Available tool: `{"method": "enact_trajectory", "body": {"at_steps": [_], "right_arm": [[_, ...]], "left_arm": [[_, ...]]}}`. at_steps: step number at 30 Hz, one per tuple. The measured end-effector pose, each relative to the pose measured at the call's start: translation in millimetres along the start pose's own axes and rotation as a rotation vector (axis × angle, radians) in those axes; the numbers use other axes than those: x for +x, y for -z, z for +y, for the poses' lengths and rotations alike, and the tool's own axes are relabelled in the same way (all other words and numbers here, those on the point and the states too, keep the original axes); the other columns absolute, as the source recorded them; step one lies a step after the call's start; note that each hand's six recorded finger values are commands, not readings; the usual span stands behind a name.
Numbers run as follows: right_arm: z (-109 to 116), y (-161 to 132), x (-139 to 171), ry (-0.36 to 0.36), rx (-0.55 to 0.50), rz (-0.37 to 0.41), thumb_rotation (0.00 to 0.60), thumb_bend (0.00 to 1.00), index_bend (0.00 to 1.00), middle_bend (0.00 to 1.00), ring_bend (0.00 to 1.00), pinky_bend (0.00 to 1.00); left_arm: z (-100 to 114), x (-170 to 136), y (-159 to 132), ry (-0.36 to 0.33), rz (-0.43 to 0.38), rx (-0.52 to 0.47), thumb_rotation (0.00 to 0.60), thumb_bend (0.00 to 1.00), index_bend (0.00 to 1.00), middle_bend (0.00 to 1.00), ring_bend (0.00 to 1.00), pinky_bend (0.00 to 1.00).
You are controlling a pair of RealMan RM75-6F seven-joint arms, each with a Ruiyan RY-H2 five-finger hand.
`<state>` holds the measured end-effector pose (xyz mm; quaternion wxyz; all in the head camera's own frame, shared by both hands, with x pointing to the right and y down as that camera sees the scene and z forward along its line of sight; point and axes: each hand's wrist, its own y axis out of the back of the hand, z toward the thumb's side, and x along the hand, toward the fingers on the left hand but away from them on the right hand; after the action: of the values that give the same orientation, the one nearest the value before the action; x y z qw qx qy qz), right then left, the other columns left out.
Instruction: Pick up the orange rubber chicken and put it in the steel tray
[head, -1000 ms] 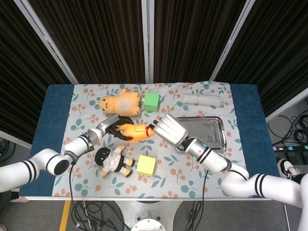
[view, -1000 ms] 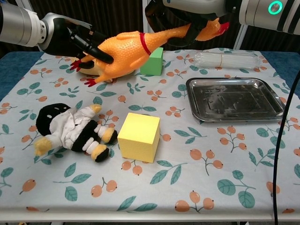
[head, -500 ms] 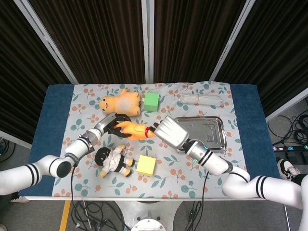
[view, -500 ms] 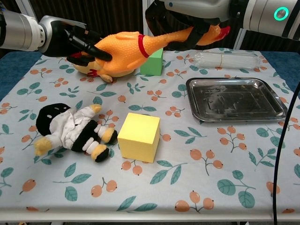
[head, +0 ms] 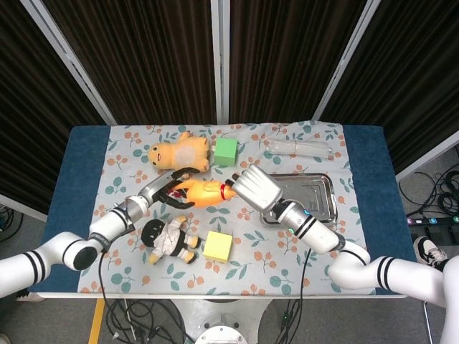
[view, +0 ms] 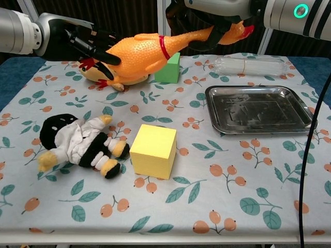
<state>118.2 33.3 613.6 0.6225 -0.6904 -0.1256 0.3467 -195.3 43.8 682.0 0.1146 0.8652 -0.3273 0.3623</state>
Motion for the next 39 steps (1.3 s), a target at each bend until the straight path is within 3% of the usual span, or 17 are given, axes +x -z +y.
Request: {"method": "enact_trajectory", "body": {"at_steps": [17, 21, 26, 32, 34, 39], "right_arm": [[0.7, -4.5, -2.6, 0.011, -0.010, 0.003, 0.600, 0.36, 0.94, 0.73, 0.70, 0.97], [2.3, -6.4, -2.2, 0.020, -0.019, 0.009, 0.600, 0.36, 0.94, 0.73, 0.70, 0.97], [1.3, -7.1, -0.2, 0.017, -0.020, 0.013, 0.600, 0.36, 0.94, 0.73, 0.70, 0.97], [1.1, -9.0, 0.9, 0.018, -0.037, 0.014, 0.600, 0.36, 0.94, 0.73, 0.70, 0.97], [1.7, -10.3, 1.6, 0.020, -0.047, 0.017, 0.600, 0.36, 0.94, 0.73, 0.70, 0.97], [4.1, -13.8, 4.7, 0.030, -0.056, 0.024, 0.600, 0.36, 0.94, 0.73, 0.70, 0.97]], "left_arm": [[-15.9, 2.5, -2.7, 0.088, 0.009, 0.047, 0.600, 0.24, 0.17, 0.12, 0.11, 0.28], [-16.6, 4.9, -0.2, 0.097, 0.025, 0.063, 0.600, 0.24, 0.23, 0.19, 0.13, 0.29], [-12.3, 9.6, 3.6, 0.080, 0.038, 0.042, 0.600, 0.26, 0.45, 0.42, 0.34, 0.42], [-8.6, 13.0, 7.2, 0.054, 0.044, 0.002, 0.600, 0.49, 0.66, 0.73, 0.65, 0.72], [-6.3, 14.2, 8.2, 0.042, 0.043, 0.004, 0.600, 0.54, 0.72, 0.79, 0.72, 0.81], [1.2, 17.9, 12.1, 0.001, 0.041, 0.031, 0.600, 0.61, 0.82, 0.90, 0.84, 0.93]]}}
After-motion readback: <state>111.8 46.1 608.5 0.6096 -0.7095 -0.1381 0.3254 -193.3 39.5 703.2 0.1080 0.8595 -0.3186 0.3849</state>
